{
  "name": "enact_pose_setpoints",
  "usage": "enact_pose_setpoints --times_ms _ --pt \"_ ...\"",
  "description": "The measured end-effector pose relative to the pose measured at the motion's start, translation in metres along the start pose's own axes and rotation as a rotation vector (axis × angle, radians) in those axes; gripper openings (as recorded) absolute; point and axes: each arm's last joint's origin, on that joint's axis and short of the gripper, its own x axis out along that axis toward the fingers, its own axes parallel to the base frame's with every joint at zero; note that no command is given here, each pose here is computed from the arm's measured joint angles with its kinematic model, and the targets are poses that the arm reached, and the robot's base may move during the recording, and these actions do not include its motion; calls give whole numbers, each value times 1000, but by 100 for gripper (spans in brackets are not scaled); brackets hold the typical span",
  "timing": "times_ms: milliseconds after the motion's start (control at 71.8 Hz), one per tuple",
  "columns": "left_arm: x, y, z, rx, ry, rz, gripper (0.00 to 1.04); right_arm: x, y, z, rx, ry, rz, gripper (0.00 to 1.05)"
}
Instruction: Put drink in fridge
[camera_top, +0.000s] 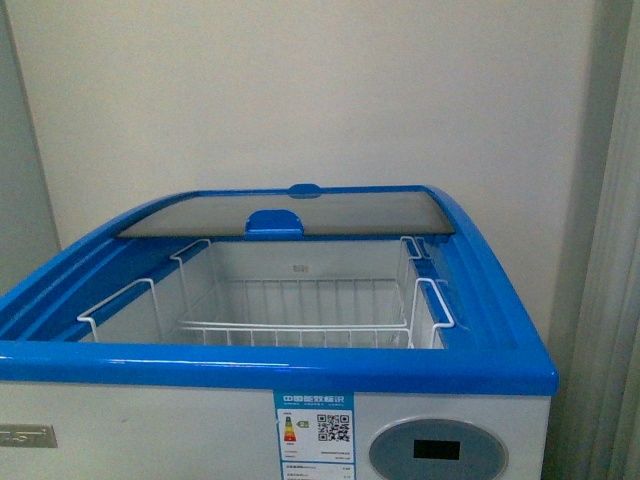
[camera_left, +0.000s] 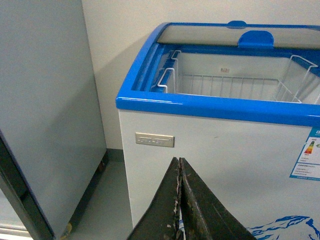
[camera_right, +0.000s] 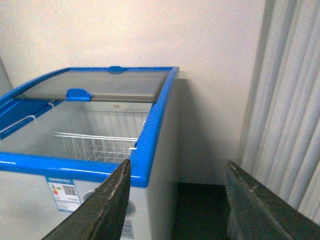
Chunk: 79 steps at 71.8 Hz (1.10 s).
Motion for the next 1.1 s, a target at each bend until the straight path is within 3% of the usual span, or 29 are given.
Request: enact_pose_setpoints --times_ms 97,237,543,1100 --pt "-8 0 -4 0 32 0 3 4 -6 -26 -18 53 33 26" --pt "-11 0 -3 0 7 0 3 1 -13 -38 -20 27 -5 2" --pt "-11 0 -3 0 6 0 3 1 -14 -66 -22 31 -4 3" --pt "-11 0 -3 0 6 1 3 0 -14 -92 -22 25 -3 3"
